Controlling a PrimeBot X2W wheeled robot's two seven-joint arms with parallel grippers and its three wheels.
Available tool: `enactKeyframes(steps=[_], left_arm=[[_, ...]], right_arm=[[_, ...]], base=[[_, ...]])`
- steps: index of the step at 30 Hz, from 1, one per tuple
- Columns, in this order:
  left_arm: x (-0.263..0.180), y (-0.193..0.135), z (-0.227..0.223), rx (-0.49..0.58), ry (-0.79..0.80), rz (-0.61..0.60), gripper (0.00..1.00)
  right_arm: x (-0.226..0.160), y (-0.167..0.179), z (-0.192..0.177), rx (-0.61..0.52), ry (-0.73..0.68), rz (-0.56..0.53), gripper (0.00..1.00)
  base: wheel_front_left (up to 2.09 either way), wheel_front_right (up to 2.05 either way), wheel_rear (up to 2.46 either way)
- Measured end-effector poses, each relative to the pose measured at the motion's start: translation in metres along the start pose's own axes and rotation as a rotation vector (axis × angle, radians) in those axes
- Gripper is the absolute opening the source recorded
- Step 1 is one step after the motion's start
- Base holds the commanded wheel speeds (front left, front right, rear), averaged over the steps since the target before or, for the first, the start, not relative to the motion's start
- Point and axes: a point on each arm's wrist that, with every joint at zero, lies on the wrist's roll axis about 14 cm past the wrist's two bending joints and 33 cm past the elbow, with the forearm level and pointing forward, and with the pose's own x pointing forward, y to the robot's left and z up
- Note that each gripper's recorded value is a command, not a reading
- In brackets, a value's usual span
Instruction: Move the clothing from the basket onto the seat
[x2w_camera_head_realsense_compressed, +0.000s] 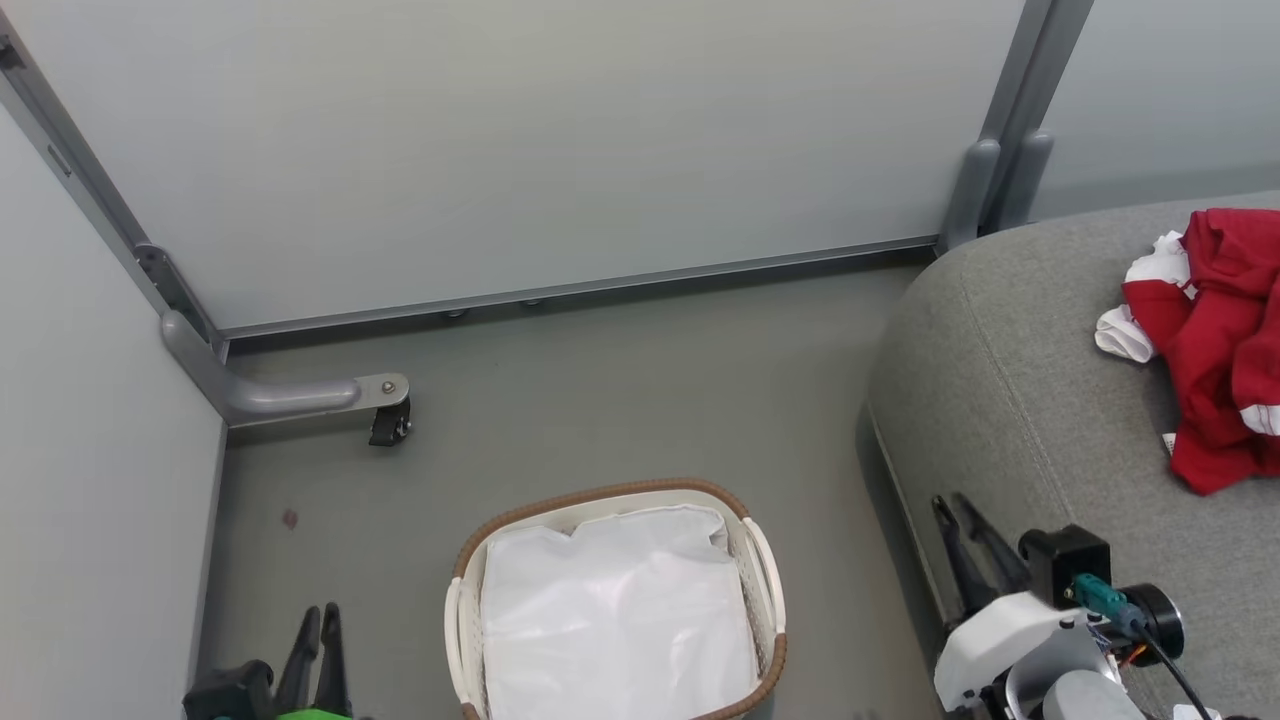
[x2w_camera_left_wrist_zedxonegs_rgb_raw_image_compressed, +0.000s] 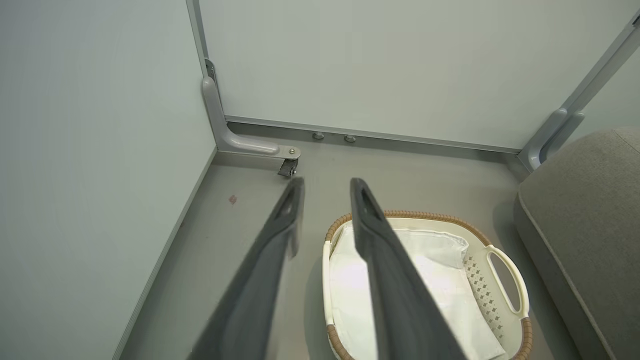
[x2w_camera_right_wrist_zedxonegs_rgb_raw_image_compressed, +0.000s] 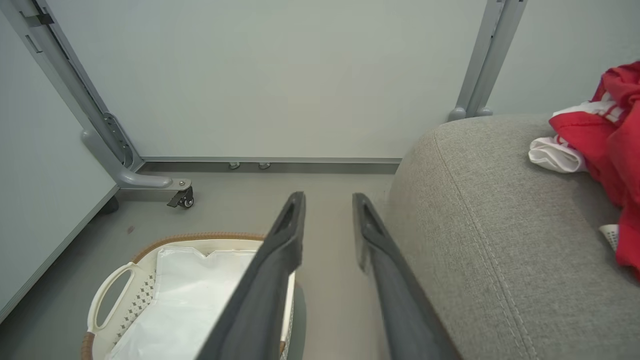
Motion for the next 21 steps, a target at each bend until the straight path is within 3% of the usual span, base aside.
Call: enactKeyframes(steps=[4,21], left_arm=[[-0.002,0.002,-0.009,-0.024,0.032,0.013,0.0],[0.002,0.01,0.002,-0.317,0.014,0.072,0.0]], right_arm=[[-0.008,-0.002,-0.018,0.032,0.059,-0.016,0.0],[-0.006,-0.019,-0.007,0.355,0.031,-0.109,0.0]], base=[[0.0,0.0,0.0],[0.0,0.0,0.0]])
